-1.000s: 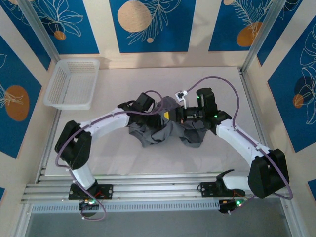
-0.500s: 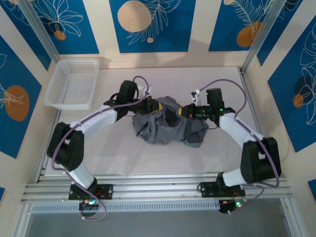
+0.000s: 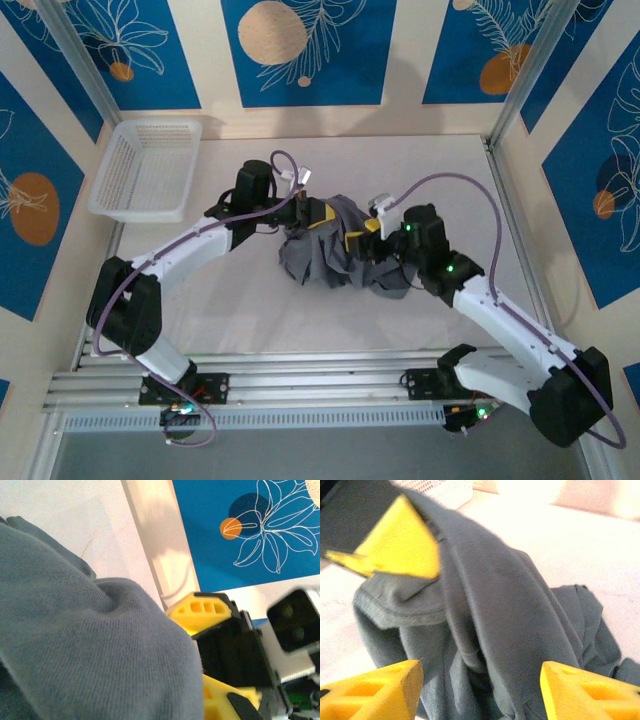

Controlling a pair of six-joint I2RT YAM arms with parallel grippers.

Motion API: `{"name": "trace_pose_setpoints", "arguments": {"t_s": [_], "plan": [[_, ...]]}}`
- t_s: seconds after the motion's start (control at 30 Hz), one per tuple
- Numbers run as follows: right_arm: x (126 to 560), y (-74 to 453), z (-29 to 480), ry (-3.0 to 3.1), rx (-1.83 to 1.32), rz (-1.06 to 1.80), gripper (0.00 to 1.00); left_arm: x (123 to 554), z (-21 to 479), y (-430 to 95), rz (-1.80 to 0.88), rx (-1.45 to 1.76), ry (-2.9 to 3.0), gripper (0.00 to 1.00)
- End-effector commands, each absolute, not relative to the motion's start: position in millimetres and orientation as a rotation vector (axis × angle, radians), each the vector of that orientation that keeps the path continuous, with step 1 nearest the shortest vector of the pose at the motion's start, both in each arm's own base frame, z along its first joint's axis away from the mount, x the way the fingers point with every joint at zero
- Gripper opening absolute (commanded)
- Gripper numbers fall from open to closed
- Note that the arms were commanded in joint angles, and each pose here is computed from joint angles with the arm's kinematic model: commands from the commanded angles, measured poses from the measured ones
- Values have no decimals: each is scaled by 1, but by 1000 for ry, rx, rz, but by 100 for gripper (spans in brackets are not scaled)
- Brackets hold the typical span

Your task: Fold the inside-out t-shirt

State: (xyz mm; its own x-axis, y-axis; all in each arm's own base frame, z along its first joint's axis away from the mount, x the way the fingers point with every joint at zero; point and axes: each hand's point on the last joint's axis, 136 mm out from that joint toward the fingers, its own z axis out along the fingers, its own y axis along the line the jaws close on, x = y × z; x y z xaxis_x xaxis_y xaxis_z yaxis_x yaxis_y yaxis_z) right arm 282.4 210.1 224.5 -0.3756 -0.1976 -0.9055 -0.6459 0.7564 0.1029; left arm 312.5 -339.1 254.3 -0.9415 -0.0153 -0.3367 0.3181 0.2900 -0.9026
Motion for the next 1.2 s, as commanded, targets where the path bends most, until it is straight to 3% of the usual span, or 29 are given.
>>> {"name": "trace_pose_setpoints", "arguments": {"t_s": [0.0,0.17,0.23,0.33,0.37,0.4,0.57,0.63,0.7,0.77,0.93,1.0,1.17], "plan": [[306,202,227,1765,-775,204,70,308,265,-342,-1724,331,2262,0],[329,220,211,1801,-832,172,71,307,267,-342,-1717,338,2272,0],[334,230,207,1814,-846,221,64,306,267,-341,-1714,340,2274,0],[338,239,203,1879,-809,331,27,304,263,-337,-1676,342,2300,0],[334,241,202,1915,-805,411,6,304,258,-334,-1641,345,2326,0],[327,244,202,1956,-802,504,0,305,250,-328,-1574,348,2370,0],[262,262,234,2003,-898,1144,0,344,181,-264,-881,367,2629,0],[234,265,264,1897,-926,1472,0,366,156,-248,-837,306,2650,0],[223,261,284,1834,-904,1608,0,383,141,-242,-873,241,2649,7],[228,255,287,1837,-843,1587,0,390,143,-246,-927,231,2614,16],[257,244,275,1913,-664,1517,0,377,179,-245,-979,272,2506,54],[273,240,264,1987,-558,1479,0,361,195,-236,-965,280,2483,60],[305,226,240,2154,-305,1343,0,315,234,-224,-976,211,2416,63]]}}
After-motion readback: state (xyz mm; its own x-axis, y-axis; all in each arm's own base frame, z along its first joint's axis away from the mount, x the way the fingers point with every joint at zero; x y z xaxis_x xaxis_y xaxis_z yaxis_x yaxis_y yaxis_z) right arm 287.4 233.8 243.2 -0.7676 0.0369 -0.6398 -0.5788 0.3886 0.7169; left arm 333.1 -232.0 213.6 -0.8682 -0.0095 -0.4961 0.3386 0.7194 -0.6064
